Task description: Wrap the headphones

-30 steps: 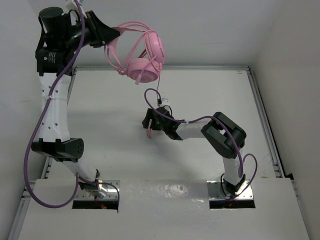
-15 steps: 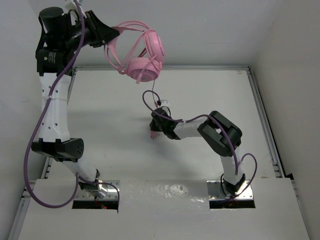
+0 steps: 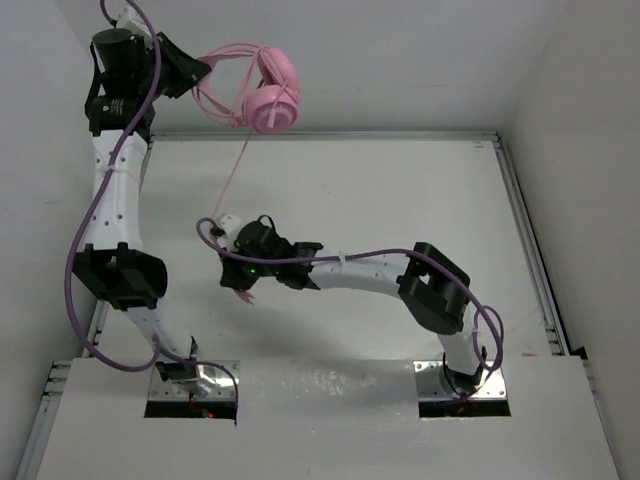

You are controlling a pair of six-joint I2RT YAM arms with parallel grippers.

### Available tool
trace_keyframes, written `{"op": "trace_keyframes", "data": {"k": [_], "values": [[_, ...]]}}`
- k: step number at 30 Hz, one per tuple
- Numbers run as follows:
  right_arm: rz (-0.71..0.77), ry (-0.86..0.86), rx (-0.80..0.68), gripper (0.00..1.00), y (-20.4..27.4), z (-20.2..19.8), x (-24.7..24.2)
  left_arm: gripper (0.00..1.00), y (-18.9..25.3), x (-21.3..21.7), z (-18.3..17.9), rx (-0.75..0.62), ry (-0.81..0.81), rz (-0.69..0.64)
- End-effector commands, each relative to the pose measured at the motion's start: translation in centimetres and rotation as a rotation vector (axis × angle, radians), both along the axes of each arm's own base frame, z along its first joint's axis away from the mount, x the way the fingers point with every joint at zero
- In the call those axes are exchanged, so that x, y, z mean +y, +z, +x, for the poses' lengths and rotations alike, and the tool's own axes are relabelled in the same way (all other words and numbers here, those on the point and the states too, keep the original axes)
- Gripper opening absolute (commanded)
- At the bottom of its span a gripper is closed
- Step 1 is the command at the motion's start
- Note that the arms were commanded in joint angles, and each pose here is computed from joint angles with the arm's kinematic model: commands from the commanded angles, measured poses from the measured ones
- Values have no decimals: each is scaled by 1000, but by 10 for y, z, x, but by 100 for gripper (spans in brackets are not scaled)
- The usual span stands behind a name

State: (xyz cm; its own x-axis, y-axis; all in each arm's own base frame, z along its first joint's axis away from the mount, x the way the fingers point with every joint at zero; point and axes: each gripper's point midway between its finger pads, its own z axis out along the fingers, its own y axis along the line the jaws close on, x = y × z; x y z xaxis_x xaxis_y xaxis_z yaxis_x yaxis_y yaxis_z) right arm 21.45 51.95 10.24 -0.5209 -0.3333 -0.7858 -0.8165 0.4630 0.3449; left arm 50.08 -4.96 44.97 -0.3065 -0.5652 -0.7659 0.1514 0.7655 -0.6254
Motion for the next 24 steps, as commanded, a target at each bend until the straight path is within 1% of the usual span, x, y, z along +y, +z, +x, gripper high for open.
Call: {"op": "trace_keyframes", "data": {"k": [1,2,3,4,5,6,7,8,9,10,11,12,13,14,15,16,17,18,19,20,21,22,23,24], "values": [[-46,235,-46,0,22,-36,15,0,58,17,1,-232,112,62],[-38,275,-74,0,42,-43,22,0,43,26,8,-210,169,109],[-29,293,-85,0,53,-47,24,0,37,34,9,-219,195,201],[-11,299,-99,0,68,-48,25,0,31,40,12,-223,220,251],[30,297,-121,0,97,-50,24,0,10,52,17,-183,276,300],[52,290,-135,0,112,-50,21,0,3,59,18,-180,291,384],[78,276,-163,0,130,-48,19,0,-2,62,20,-184,299,433],[109,271,-208,0,158,-48,11,0,-22,66,23,-149,299,477],[110,240,-246,0,171,-41,6,0,-30,68,24,-149,283,554],[135,213,-294,0,198,-34,4,0,-37,72,25,-138,300,590],[114,183,-319,0,209,-23,-8,0,-46,71,26,-125,286,614],[112,147,-326,0,219,-11,-14,0,-63,72,26,-106,249,682],[145,111,-339,0,244,1,-21,0,-71,64,25,-110,192,703],[132,45,-311,0,248,26,-39,0,-77,60,24,-109,159,721],[160,14,-320,0,270,38,-49,0,-87,56,21,-107,108,765],[114,-49,-299,0,265,66,-73,0,-92,45,19,-124,33,776],[86,-91,-299,0,265,82,-85,0,-97,41,16,-128,-11,807],[78,-140,-321,0,279,96,-100,0,-98,35,14,-137,-49,815],[-10,-219,-319,0,267,122,-130,0,-100,25,11,-162,-119,827],[-46,-263,-320,0,263,137,-144,0,-102,21,8,-159,-154,828],[-75,-302,-325,0,260,148,-159,0,-99,10,4,-187,-211,815],[-138,-389,-352,0,255,170,-186,0,-98,4,1,-201,-252,815],[-161,-443,-375,0,256,186,-205,0,-97,-7,-6,-221,-324,810],[-174,-471,-385,0,257,189,-210,0,-101,-12,-10,-218,-361,807]]}}
